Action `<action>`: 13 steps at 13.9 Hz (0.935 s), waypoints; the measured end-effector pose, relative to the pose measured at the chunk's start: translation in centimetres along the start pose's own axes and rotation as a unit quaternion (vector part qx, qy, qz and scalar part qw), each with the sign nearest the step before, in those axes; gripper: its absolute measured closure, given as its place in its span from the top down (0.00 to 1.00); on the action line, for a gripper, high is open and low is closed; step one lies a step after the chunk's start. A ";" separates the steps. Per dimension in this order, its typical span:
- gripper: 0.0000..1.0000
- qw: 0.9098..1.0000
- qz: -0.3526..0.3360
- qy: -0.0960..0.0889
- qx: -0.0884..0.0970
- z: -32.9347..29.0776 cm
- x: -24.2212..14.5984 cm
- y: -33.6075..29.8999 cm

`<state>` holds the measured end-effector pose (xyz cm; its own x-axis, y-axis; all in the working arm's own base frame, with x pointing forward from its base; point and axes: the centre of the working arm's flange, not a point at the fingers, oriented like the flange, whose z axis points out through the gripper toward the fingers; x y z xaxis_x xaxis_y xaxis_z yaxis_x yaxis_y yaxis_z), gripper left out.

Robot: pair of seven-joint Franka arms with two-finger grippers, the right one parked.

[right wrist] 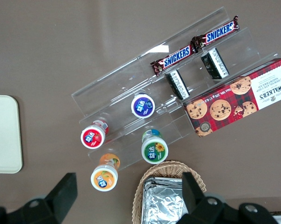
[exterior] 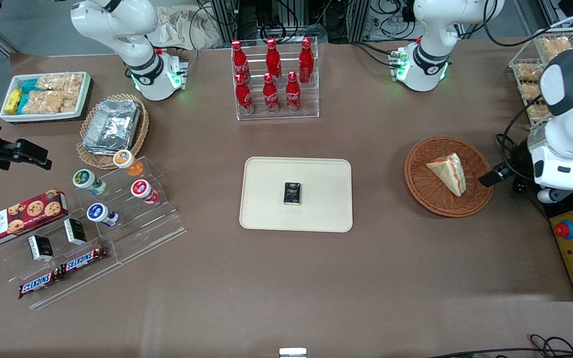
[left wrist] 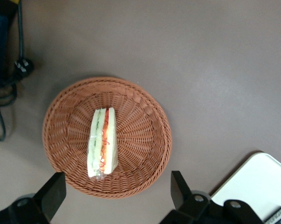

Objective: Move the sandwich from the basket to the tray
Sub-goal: 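Move the left gripper over the wrapped sandwich in the wicker basket, then lower the left gripper and close it on the sandwich's edge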

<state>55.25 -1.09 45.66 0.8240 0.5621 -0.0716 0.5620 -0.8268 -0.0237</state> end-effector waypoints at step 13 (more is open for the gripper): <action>1.00 0.999 -0.034 -0.023 0.021 10.0 -5.1 -3.1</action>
<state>48.64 -1.62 36.12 0.7792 0.6161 -0.1151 0.6121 -0.7875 -0.0719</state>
